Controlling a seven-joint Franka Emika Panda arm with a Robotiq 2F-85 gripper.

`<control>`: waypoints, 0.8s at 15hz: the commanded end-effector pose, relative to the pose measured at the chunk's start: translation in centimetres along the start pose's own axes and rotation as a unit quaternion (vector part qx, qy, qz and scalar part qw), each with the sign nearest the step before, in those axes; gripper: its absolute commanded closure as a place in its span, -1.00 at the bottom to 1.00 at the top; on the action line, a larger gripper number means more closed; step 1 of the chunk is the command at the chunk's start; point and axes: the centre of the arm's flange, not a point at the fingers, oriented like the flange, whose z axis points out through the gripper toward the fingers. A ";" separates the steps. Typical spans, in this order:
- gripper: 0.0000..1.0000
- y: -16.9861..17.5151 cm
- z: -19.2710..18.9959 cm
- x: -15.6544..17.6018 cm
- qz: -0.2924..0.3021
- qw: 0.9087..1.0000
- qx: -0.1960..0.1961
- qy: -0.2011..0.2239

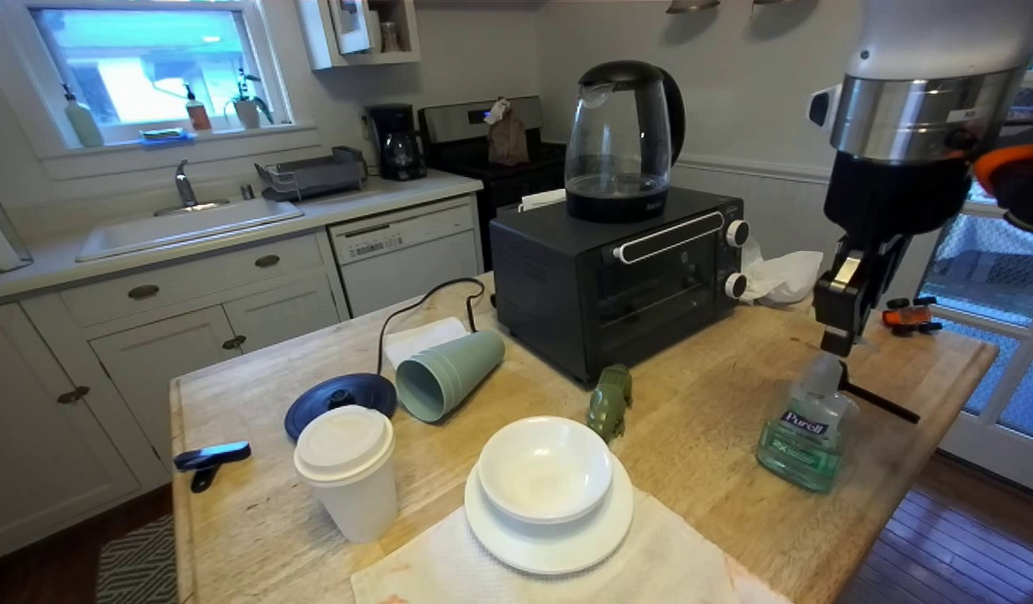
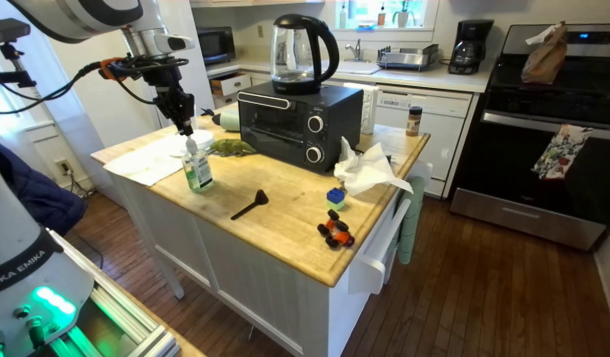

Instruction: Turn the bottle

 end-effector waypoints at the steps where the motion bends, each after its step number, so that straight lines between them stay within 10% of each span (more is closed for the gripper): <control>1: 0.90 0.8 -0.4 0.0 0.036 0.999 -0.011 -0.002; 9: 0.90 5.7 -1.9 0.6 0.248 0.968 -0.016 -0.025; 12: 0.59 4.9 -0.6 0.4 0.206 0.978 -0.012 -0.026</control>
